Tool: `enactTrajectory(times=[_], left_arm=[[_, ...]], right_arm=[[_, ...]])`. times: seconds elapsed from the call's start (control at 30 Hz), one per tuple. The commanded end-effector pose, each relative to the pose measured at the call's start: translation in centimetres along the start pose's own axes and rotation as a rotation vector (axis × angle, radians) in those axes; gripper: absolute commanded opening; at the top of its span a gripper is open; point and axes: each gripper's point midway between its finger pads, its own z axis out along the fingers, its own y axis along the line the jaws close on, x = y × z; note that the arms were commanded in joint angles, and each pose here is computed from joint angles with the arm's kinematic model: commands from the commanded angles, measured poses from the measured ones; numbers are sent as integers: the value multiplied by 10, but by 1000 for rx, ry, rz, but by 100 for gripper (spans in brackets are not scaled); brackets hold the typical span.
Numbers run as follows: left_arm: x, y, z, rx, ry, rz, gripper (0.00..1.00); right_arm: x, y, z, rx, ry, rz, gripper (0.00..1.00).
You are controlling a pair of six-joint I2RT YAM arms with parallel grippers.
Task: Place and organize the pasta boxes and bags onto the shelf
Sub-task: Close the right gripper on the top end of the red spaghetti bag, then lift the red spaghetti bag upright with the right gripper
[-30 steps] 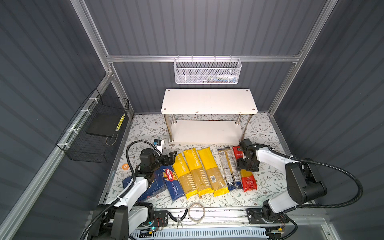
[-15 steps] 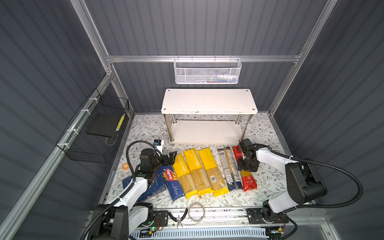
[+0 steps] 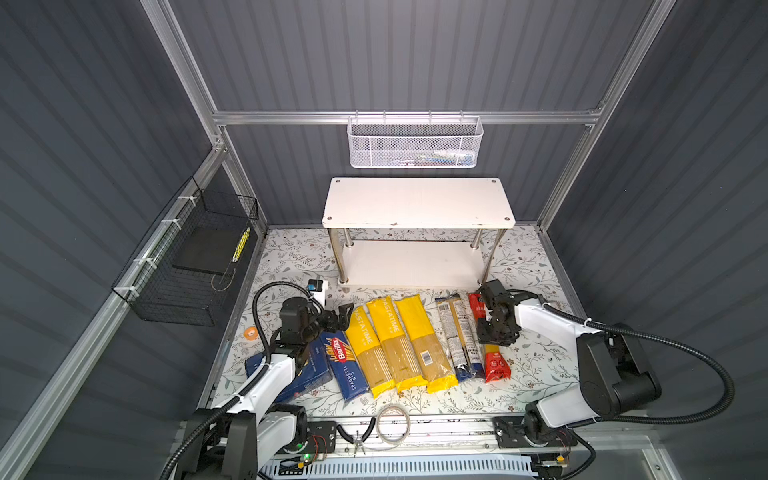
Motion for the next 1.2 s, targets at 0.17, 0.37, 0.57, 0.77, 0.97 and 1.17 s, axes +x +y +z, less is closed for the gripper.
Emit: enactTrajectory(times=[0.17, 0.37, 0.57, 0.77, 0.97, 1.17], left_arm=[[-11, -4, 0, 12, -13, 28, 99], [-10, -4, 0, 10, -14, 27, 100], [-11, -4, 1, 13, -11, 26, 99], [-11, -4, 1, 13, -11, 27, 100], [-10, -3, 4, 13, 1, 23, 100], [-10, -2, 4, 8, 1, 22, 100]], right_arm=[[8, 9, -15, -82, -29, 13, 29], [8, 17, -36, -152, -82, 3, 28], [10, 24, -58, -215, -135, -3, 27], [5, 36, -75, -288, -188, 6, 26], [-6, 51, -90, -347, -234, -14, 26], [-10, 57, -95, -365, -252, -23, 25]])
